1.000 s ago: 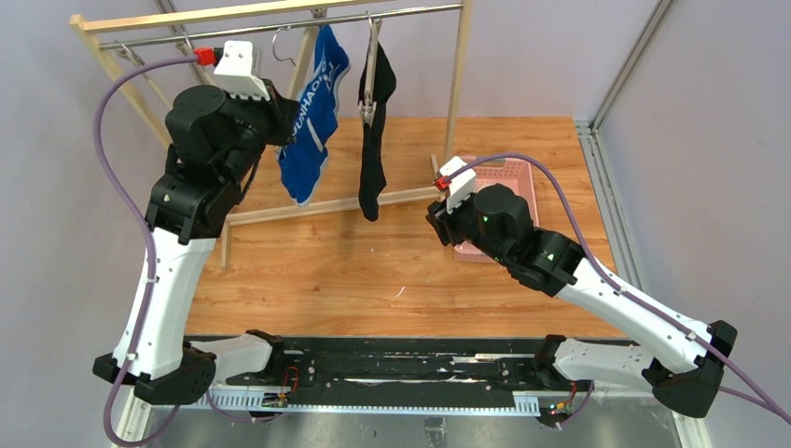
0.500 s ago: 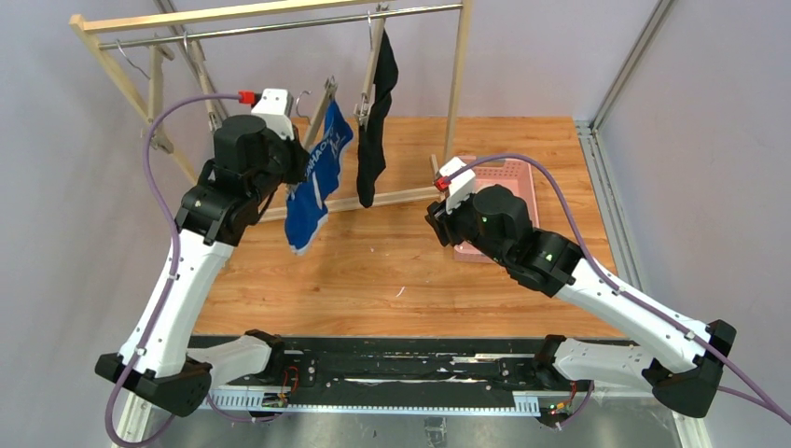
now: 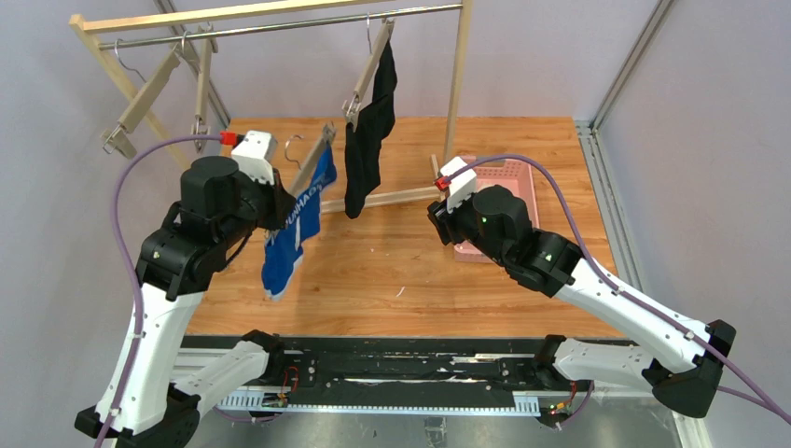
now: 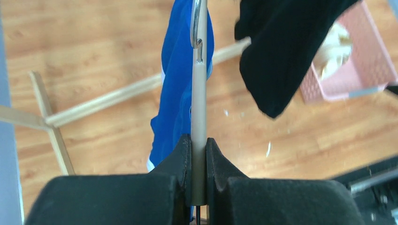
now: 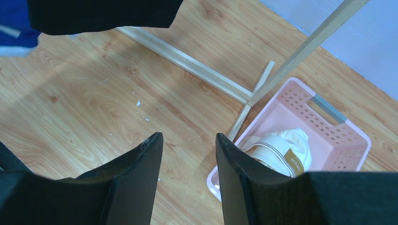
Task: Remove the underwear clipped to the hanger
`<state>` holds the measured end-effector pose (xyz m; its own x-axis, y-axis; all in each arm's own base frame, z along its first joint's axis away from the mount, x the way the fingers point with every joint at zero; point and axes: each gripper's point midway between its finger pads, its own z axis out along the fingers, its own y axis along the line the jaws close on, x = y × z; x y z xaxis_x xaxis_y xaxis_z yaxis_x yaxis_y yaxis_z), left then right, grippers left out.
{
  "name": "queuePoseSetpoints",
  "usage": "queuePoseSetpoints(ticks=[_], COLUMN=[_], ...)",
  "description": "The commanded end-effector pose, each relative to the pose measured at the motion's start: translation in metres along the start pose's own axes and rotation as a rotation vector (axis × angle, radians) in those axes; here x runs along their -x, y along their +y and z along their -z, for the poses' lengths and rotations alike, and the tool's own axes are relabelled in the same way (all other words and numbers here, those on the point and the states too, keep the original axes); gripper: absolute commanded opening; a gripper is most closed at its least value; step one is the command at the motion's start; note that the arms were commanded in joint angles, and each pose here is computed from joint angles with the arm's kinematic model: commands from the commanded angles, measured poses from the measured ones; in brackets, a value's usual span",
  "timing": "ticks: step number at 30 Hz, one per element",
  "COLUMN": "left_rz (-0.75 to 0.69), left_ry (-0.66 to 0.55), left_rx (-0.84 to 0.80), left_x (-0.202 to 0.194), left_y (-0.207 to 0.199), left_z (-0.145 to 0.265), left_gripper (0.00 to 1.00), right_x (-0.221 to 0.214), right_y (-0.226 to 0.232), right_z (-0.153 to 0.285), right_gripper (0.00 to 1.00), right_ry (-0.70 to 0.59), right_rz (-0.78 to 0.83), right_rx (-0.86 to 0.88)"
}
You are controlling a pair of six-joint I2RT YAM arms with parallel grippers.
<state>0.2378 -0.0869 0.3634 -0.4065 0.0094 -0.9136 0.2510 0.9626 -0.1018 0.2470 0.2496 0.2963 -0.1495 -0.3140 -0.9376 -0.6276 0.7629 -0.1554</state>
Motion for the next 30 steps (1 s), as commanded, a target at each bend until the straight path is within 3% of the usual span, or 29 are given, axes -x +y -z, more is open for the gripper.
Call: queuePoseSetpoints(ticks=[1,6,10,13,21,30], left_rz=[-0.039,-0.026,-0.043,-0.061,-0.144,-0.163], left_ry=[0.237,0.286,0.313,0.356,0.513,0.332], left_rx=[-0.129,-0.247,-0.382,-0.456,-0.548,-0.75], left_x=[-0.056,-0.074,-0.081,-0.094,-0.142,-0.104], left_y=[-0.018,-0.037,-0.058,-0.071,-0.09,-0.123], left_z=[0.006,0.014,0.023,0.027,0.022,0.031], left_gripper=[0.0,0.0,0.0,0.0,0.0,0.0], right_x=[0.003,0.0,0.0,0.001,0.012,0.002], right_y=[-0.017,-0.04,-0.052,-0.047,0.008,0.052], right_z=[0.002,0.002,0.002,0.002,0.007,0.025], right_gripper=[0.48,0.52,0.63,0.69,0.72,0.72], right_ry=[-0.015,-0.023,-0.053,-0.071,-0.127,-0.129], right_rz=[0.01,-0.086,-0.2,-0.251,-0.258,-0.231], right_rx=[-0.057,-0.052,0.031,0.139,0.544,0.892])
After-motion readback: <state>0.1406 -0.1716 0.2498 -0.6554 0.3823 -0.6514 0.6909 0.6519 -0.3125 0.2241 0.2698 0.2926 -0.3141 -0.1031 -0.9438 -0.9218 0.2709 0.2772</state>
